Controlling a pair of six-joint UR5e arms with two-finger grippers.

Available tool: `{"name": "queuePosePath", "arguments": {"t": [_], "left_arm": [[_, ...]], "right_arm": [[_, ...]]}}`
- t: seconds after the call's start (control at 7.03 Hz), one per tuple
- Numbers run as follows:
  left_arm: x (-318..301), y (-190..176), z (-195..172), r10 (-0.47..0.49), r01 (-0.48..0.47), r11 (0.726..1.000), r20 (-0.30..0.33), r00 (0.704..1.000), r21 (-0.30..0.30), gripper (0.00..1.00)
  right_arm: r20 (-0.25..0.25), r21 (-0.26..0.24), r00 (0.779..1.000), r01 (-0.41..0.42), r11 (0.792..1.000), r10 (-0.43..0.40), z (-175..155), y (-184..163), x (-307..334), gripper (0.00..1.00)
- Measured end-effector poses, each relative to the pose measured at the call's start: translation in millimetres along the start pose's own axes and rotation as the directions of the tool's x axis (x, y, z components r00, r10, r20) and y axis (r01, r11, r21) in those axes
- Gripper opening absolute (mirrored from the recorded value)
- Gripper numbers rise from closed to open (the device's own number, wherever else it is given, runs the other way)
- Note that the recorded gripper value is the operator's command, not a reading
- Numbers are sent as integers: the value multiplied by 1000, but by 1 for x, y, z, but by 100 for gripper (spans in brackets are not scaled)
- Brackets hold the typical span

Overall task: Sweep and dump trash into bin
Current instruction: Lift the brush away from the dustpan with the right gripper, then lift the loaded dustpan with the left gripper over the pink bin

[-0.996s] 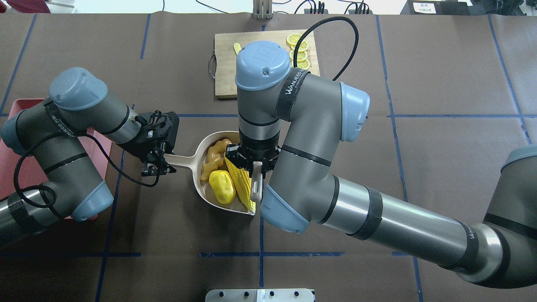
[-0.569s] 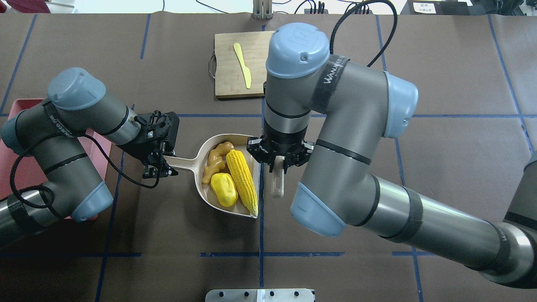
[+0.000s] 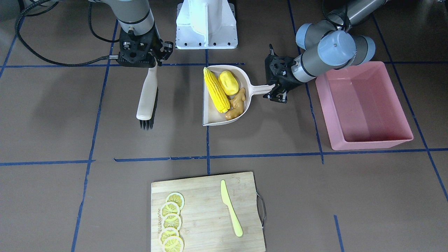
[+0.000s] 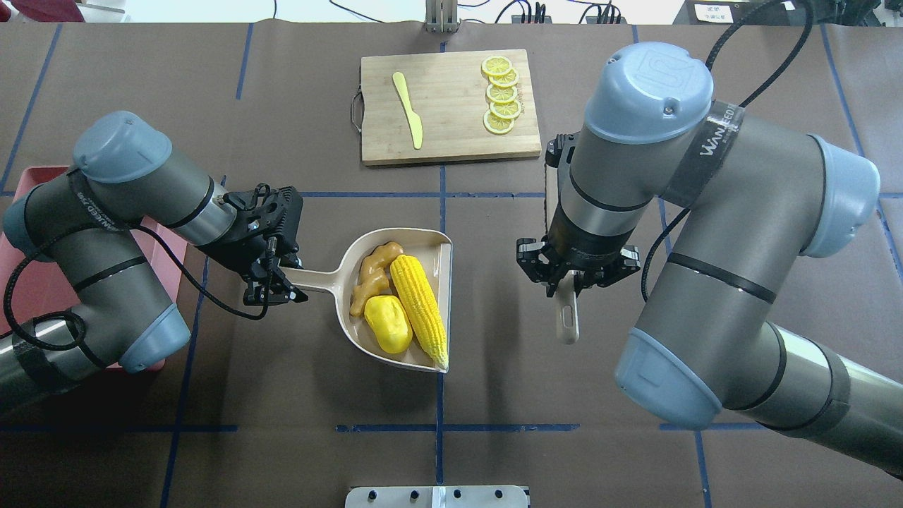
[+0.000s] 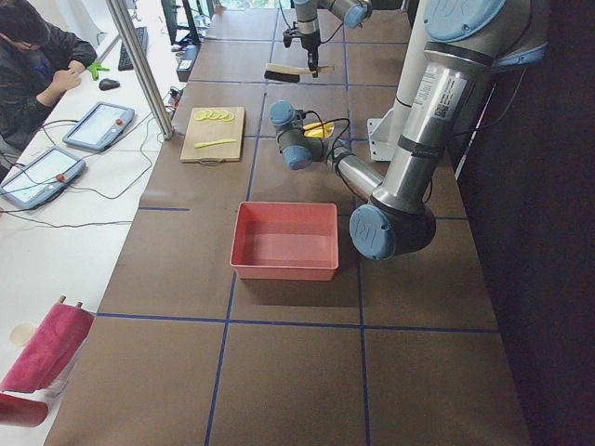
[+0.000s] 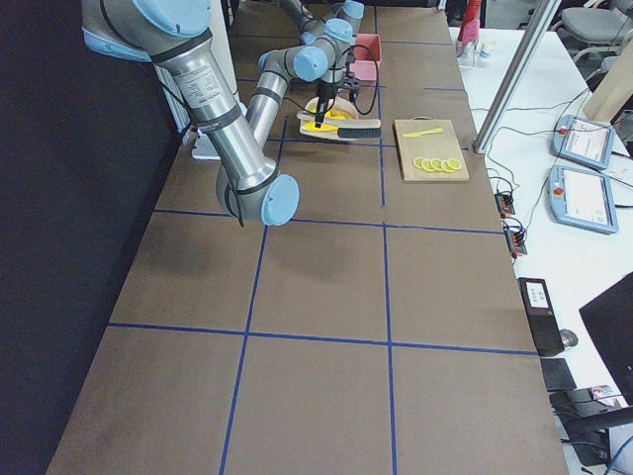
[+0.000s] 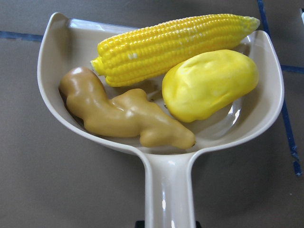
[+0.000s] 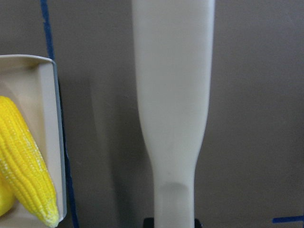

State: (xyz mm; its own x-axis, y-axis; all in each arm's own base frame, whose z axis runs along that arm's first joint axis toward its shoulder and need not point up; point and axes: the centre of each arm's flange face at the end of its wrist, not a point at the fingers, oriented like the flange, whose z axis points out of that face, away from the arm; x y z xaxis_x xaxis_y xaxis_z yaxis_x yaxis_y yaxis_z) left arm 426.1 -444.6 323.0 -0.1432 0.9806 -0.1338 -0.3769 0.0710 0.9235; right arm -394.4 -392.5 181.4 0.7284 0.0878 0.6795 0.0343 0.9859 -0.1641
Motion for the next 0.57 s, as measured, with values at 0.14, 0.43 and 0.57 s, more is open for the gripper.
{"name": "queuePosePath", "arguments": {"t": [0.14,0.43,0.57], "left_arm": [[-1,-3,-9,-11,11,1000,-4,1000,25,0],[-8,-5,-38,-29,27,996,13,1000,83,0],[-12,-1,-59,-38,36,993,12,999,109,0]], "right_arm": [[-12,22,1000,11,1000,-11,-1,6,24,0],[-21,43,999,37,998,-36,-1,24,77,0],[-24,49,999,43,998,-42,1,25,96,0]]}}
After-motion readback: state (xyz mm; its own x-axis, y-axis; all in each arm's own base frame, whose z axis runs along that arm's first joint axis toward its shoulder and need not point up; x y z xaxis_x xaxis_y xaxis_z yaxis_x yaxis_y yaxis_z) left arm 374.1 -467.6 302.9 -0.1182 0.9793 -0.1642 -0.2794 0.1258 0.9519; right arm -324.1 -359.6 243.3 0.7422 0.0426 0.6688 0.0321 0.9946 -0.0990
